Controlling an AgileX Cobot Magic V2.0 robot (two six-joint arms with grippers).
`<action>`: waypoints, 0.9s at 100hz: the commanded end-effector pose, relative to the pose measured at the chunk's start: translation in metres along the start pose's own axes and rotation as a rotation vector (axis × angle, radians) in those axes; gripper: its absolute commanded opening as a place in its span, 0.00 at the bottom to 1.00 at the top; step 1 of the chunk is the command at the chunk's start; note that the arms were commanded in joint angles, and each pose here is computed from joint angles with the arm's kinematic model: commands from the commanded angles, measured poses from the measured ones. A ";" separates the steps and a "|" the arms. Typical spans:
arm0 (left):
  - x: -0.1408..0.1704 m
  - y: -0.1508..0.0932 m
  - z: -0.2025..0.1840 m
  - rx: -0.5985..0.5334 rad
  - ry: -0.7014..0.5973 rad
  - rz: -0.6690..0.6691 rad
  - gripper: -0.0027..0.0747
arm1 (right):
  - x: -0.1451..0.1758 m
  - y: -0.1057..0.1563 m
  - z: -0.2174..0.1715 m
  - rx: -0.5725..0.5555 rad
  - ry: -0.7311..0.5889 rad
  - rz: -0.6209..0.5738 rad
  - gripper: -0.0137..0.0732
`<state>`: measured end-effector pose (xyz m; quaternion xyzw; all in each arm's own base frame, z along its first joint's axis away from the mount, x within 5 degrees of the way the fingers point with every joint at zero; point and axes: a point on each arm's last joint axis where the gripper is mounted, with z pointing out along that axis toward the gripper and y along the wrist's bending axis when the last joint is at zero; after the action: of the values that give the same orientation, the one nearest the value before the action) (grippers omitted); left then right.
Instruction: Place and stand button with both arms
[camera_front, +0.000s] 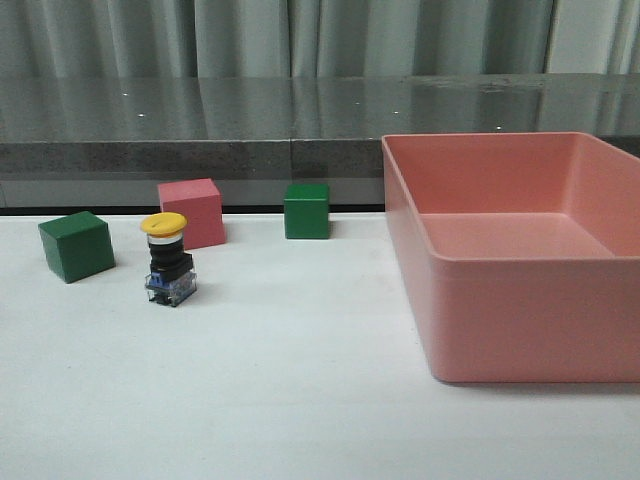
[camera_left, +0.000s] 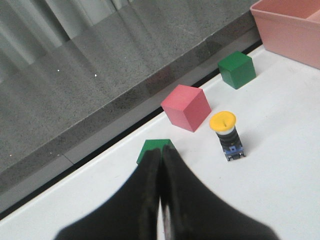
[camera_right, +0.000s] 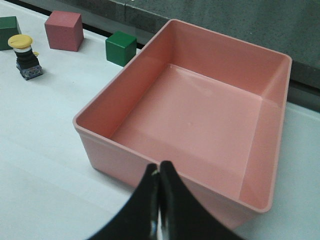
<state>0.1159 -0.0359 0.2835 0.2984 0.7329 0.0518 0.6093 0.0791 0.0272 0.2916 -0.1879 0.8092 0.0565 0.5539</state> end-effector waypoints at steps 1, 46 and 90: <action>0.000 0.001 -0.008 -0.061 -0.111 -0.028 0.01 | -0.012 -0.004 -0.003 0.033 -0.074 0.005 0.09; 0.020 -0.010 -0.008 -0.039 -0.065 -0.028 0.01 | -0.012 -0.004 -0.003 0.033 -0.074 0.005 0.09; 0.010 -0.004 -0.010 -0.099 -0.177 -0.028 0.01 | -0.012 -0.004 -0.003 0.033 -0.074 0.005 0.09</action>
<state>0.1011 -0.0313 0.2519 0.2934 0.7281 0.0512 0.6174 0.0791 0.0272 0.2915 -0.1882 0.8096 0.0567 0.5531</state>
